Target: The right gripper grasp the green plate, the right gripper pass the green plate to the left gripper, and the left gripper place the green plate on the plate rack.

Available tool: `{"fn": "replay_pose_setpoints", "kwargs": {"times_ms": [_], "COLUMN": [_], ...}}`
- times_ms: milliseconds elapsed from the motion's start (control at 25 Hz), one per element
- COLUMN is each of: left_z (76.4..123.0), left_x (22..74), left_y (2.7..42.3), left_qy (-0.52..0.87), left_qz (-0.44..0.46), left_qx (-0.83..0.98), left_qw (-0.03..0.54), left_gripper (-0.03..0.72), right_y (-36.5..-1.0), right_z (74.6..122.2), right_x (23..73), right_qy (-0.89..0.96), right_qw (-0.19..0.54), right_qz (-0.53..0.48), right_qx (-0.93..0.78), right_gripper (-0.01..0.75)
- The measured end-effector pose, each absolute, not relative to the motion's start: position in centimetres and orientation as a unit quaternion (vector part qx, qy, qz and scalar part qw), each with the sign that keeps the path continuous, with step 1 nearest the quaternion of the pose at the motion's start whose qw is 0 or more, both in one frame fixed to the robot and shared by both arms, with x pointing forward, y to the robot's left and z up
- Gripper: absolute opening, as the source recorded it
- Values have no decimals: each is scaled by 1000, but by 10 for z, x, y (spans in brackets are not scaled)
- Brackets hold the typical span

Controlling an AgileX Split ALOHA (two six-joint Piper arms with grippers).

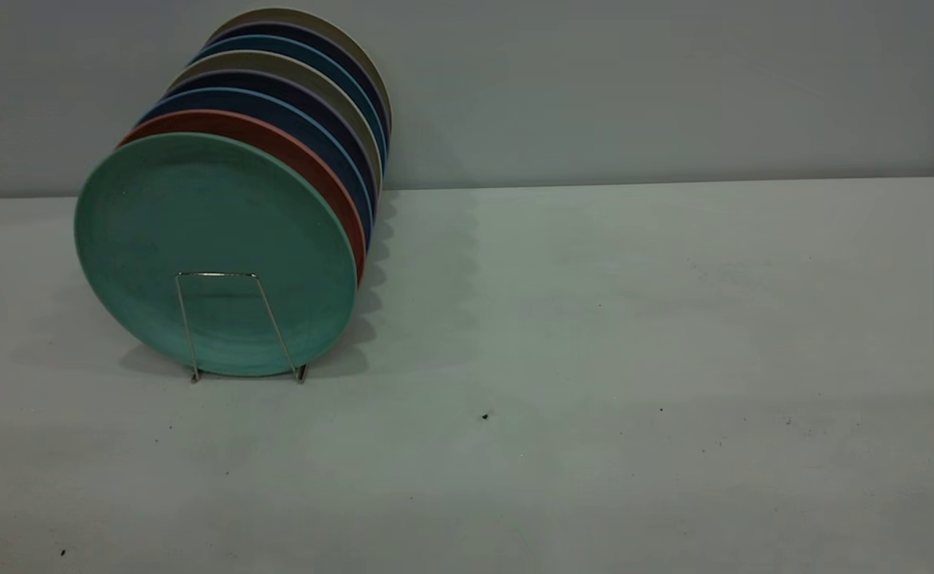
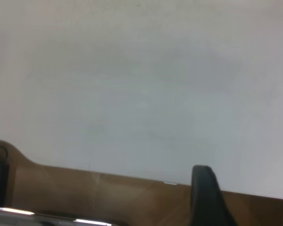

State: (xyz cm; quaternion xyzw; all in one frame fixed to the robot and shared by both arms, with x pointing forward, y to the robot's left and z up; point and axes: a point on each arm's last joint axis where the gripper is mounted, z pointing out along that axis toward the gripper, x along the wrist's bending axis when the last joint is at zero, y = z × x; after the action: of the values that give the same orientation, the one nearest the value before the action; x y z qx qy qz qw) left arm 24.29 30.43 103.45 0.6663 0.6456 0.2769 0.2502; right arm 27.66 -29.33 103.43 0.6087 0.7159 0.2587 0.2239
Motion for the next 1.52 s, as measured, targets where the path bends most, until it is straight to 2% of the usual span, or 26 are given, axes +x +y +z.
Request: {"fn": "replay_pose_setpoints", "kwargs": {"times_ms": [240,600,1520], "left_z": [1034,1034,1033], "left_x": [231,230,222], "left_y": [304,304,303], "left_qy": [637,643,652], "left_qz": [301,305,330], "left_qx": [655,647,622], "left_qw": [275,273,283], "left_gripper": [469,469,469], "right_y": [-294,-300,-300], "right_z": [1035,1039,1039], "right_x": [273,233,231], "right_qy": [710,640,620], "right_qw": [232,328,341], "right_qz": [267,353,345], "right_qx": [609,598,616], "right_gripper": [440,440,440]}}
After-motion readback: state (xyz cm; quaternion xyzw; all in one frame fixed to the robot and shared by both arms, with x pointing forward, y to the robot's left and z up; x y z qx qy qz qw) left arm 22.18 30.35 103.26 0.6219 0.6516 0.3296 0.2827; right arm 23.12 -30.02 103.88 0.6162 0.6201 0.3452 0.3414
